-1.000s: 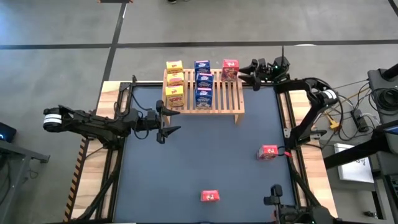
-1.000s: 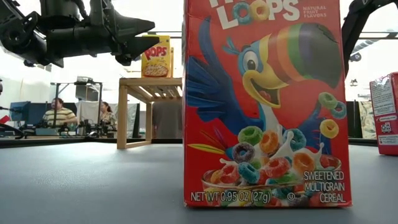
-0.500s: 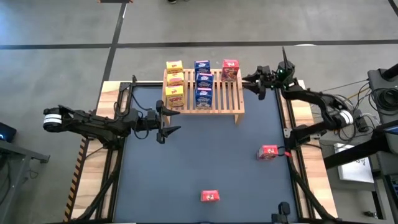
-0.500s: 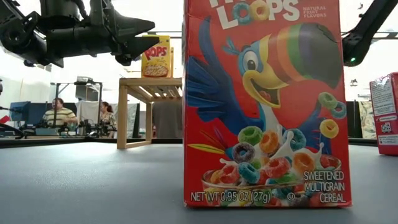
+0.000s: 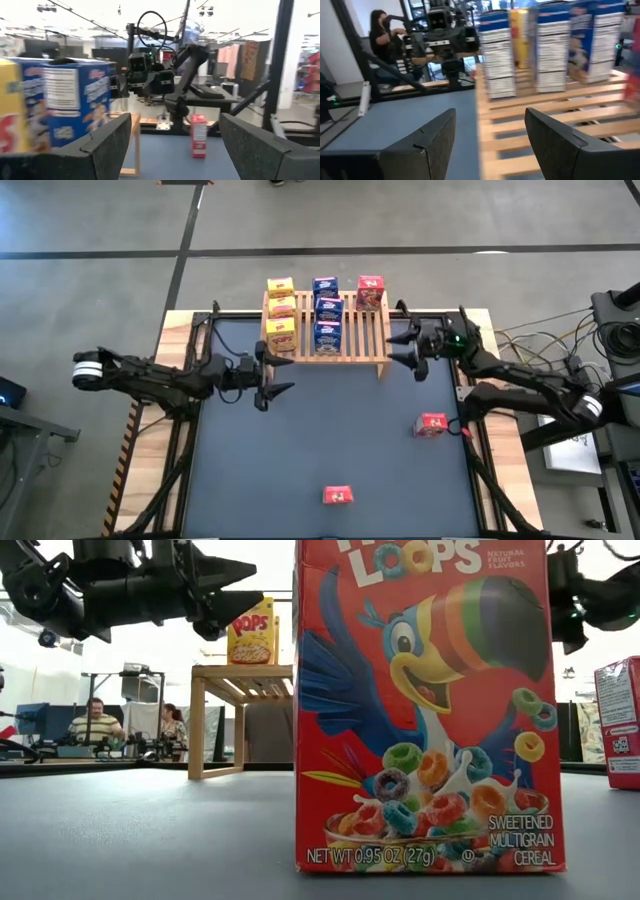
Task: Stack cereal on shelf
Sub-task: Put the bottom red cereal box aligned with the other red cereal box on the shelf
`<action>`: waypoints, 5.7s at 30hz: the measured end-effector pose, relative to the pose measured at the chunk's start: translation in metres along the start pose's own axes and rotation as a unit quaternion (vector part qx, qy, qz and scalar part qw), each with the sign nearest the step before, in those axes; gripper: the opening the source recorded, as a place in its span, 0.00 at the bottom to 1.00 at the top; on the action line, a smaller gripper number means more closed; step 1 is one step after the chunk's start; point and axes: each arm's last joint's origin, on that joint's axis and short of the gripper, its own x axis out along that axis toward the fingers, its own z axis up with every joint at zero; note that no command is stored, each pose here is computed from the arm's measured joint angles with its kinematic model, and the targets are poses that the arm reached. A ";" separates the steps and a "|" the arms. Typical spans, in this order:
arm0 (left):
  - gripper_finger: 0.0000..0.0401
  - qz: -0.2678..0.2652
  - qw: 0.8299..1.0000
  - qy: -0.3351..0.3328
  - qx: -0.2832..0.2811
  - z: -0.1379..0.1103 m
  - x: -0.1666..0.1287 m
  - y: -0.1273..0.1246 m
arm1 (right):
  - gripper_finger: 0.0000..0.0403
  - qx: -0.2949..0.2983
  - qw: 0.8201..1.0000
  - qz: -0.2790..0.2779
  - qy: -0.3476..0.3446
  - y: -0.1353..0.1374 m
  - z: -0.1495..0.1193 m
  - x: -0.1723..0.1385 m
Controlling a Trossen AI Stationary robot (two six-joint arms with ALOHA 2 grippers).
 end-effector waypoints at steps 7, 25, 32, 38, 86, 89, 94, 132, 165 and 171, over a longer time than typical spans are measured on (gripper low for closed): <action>0.70 -0.062 0.998 0.031 0.001 0.011 0.022 -0.029 | 0.56 0.006 0.999 0.032 -0.017 0.041 -0.008 0.006; 0.60 -0.121 0.973 0.189 0.051 0.019 0.060 -0.139 | 0.56 -0.025 0.994 0.103 0.025 0.125 -0.032 0.034; 0.60 -0.129 0.969 0.208 0.034 0.010 0.067 -0.160 | 0.56 -0.030 0.993 0.109 0.027 0.136 -0.025 0.042; 0.59 -0.101 0.964 0.242 0.043 0.016 0.067 -0.178 | 0.56 -0.037 0.993 0.110 0.034 0.137 -0.022 0.049; 0.82 -0.153 0.927 0.336 -0.061 -0.033 0.084 -0.233 | 0.56 -0.036 0.994 0.095 0.042 0.136 -0.025 0.054; 0.82 -0.148 0.925 0.344 -0.064 -0.042 0.085 -0.234 | 0.56 -0.035 0.994 0.094 0.043 0.136 -0.025 0.054; 0.82 -0.148 0.930 0.326 -0.082 -0.048 0.090 -0.237 | 0.56 -0.031 0.994 0.094 0.043 0.136 -0.025 0.054; 0.62 -0.143 0.923 0.354 -0.053 -0.076 0.111 -0.250 | 0.56 -0.031 0.995 0.081 0.052 0.135 -0.027 0.054; 0.42 -0.011 0.960 0.277 0.036 0.015 0.124 -0.180 | 0.56 -0.005 0.996 0.081 0.040 0.136 -0.024 0.054; 0.42 0.023 0.965 0.261 0.036 0.028 0.131 -0.153 | 0.56 -0.005 0.996 0.082 0.040 0.136 -0.024 0.054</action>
